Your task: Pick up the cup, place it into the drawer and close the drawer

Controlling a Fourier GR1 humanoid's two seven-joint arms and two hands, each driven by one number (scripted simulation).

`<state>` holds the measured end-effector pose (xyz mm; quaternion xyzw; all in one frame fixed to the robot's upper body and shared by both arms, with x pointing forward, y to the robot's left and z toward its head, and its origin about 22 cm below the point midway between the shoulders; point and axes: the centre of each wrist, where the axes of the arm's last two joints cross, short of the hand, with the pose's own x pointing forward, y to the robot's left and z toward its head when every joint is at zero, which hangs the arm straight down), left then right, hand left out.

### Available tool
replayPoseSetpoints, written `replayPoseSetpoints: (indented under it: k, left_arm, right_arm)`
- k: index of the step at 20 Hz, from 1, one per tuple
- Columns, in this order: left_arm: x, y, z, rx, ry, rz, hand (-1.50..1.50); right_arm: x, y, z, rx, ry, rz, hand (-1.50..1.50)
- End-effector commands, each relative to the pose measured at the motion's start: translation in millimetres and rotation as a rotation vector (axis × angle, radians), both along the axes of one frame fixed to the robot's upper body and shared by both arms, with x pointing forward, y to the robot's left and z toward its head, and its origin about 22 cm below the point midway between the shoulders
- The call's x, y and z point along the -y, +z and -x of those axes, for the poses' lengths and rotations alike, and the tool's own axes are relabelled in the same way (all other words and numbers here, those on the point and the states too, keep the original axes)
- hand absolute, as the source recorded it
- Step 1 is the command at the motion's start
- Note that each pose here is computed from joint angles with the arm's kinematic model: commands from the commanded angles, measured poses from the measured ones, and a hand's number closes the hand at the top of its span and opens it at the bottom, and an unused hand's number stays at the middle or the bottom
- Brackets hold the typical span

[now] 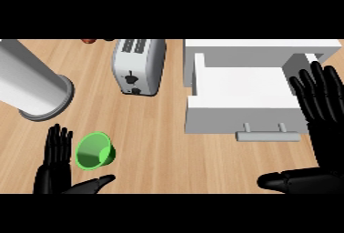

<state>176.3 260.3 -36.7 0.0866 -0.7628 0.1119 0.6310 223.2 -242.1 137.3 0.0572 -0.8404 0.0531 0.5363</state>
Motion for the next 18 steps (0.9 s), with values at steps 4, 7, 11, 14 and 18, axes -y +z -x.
replayPoseSetpoints:
  k: [4,7,11,14,18]
  left_arm:
    - [1.8,-32.8,-11.7,-0.027,-0.008,0.005,-1.50]
    - [-17.2,-31.0,-27.6,-0.034,0.001,0.006,-1.50]
    - [-14.5,-67.5,-2.1,-0.031,0.022,0.023,-1.50]
    - [-15.9,-58.5,0.2,-0.020,0.043,0.019,-1.50]
    - [-32.9,-68.1,-3.0,-0.048,0.048,0.020,-1.50]
  right_arm:
    - [-12.2,4.2,-8.8,0.011,0.001,-0.004,-1.50]
    - [8.1,8.1,7.7,0.006,-0.007,0.000,-1.50]
    - [-7.6,-2.1,1.6,0.003,0.005,-0.013,-1.50]
    - [-1.7,24.1,-11.3,-0.020,0.015,-0.014,-1.50]
    - [-4.8,9.6,-1.2,0.019,0.007,0.006,-1.50]
